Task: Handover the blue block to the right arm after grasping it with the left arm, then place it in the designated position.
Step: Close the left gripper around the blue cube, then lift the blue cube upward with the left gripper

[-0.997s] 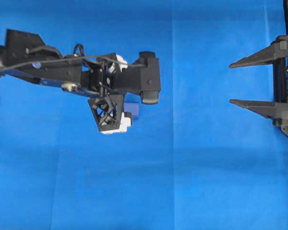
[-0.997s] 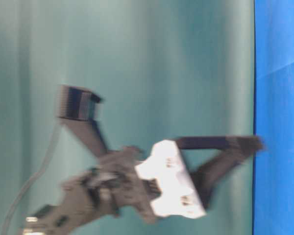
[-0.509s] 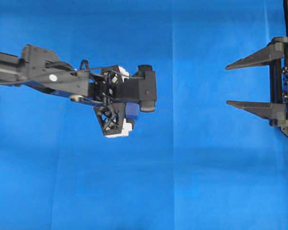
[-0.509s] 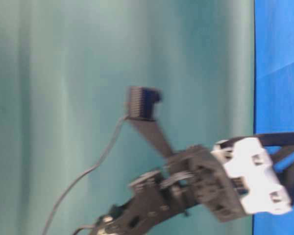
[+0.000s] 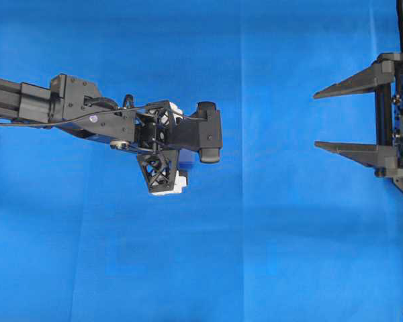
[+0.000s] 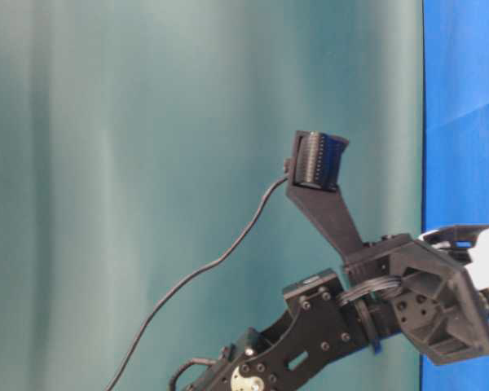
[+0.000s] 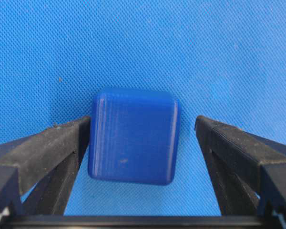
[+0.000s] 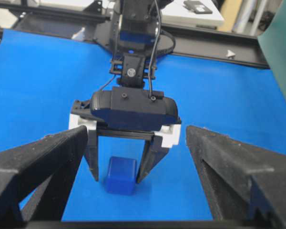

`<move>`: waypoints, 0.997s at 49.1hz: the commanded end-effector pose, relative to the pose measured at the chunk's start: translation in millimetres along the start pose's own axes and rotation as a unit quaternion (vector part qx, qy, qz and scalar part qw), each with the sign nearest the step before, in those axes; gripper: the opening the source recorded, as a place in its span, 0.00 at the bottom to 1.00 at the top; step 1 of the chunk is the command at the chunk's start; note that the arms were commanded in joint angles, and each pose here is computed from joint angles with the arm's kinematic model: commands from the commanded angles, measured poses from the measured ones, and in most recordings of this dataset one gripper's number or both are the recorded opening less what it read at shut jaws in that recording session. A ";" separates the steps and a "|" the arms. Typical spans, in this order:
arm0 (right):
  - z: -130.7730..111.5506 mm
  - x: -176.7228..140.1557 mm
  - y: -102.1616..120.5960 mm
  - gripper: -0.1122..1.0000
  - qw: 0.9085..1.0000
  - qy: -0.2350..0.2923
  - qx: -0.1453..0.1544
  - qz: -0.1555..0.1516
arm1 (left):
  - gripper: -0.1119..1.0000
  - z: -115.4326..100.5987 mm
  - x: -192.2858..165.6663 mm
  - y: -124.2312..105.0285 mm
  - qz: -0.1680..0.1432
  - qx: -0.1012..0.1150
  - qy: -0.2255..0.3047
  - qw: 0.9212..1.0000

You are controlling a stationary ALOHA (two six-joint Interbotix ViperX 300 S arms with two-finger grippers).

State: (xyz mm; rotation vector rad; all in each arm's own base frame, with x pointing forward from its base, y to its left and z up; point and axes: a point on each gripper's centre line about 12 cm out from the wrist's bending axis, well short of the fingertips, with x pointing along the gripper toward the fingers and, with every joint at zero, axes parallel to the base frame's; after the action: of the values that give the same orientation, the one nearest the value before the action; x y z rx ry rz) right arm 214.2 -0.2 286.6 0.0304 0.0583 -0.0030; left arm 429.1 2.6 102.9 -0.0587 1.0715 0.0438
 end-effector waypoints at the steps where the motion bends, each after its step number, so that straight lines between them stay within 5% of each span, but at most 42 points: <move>1: 8.7 1.5 0.3 0.97 1.000 -0.013 -0.002 0.000 | 0.93 8.5 -6.8 -0.4 -0.001 0.002 -0.018 1.000; 12: 8.7 1.5 0.0 0.97 1.000 -0.013 -0.001 0.000 | 0.89 9.1 -6.9 -1.0 0.000 0.007 -0.015 1.000; 21: 8.7 1.5 0.0 0.97 1.000 -0.013 -0.001 0.000 | 0.53 4.7 -7.1 -1.9 0.001 0.009 0.005 1.000; 49: 8.3 2.0 -0.1 0.97 1.000 -0.012 -0.001 0.000 | 0.54 19.7 -33.7 -1.9 0.001 0.001 -0.001 1.000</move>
State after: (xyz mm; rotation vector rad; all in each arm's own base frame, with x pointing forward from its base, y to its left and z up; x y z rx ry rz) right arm 214.5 -0.3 286.4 0.0304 0.0583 -0.0030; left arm 423.6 2.2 107.0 -0.0548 1.1451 0.0468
